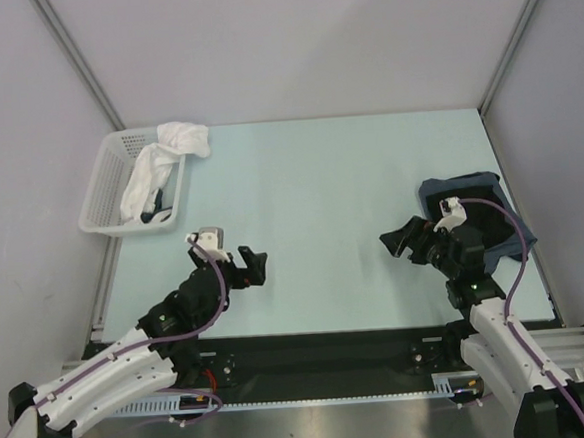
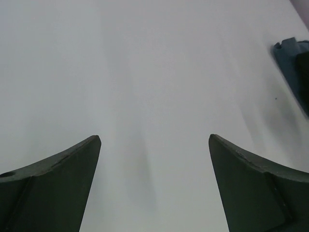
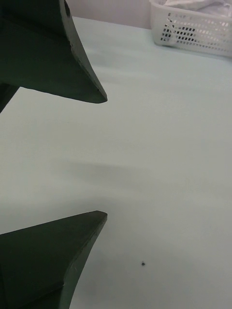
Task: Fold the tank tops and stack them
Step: Neatly place the folded tank top to the corner
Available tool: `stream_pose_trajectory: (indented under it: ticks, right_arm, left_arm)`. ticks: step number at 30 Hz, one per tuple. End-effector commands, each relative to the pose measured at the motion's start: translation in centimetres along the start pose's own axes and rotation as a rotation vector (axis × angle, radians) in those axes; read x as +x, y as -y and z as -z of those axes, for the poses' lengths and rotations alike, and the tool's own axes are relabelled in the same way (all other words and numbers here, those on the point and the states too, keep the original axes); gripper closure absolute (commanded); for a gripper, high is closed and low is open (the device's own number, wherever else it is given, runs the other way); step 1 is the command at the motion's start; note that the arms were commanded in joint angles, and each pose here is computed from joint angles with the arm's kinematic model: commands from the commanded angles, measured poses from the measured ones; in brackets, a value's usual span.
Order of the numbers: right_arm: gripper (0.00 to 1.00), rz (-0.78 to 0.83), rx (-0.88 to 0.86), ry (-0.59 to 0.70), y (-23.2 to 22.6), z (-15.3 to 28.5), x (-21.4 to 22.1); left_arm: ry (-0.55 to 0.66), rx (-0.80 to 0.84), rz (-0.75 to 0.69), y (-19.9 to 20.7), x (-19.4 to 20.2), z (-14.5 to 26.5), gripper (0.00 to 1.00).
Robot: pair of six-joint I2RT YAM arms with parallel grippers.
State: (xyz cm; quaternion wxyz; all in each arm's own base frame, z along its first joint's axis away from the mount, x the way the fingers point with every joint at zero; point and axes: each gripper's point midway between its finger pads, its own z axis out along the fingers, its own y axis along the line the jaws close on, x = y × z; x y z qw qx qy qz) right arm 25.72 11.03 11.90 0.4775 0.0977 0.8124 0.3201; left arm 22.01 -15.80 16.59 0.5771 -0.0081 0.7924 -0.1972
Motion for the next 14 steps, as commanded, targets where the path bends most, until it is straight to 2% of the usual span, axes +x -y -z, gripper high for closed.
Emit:
stream_pose_trajectory:
  ticks: [1,4,8,14]
  right_arm:
    - [0.00,0.008,-0.059,0.062,-0.8,-0.4,-0.8]
    - [0.00,0.008,-0.047,0.045,-0.7,-0.6,-0.6]
    - [0.00,0.013,-0.055,0.045,-0.8,-0.6,-0.5]
    - [0.00,0.003,0.000,0.059,-0.1,-0.5,-1.0]
  left_arm:
    - [-0.065,-0.031,-0.106,-1.5,1.6,0.4,0.00]
    - [-0.049,-0.020,-0.111,-1.8,1.7,0.7,0.00]
    - [0.036,0.034,-0.088,-1.4,0.4,1.2,0.00]
    - [0.057,0.083,-0.074,-1.1,0.7,1.5,0.00]
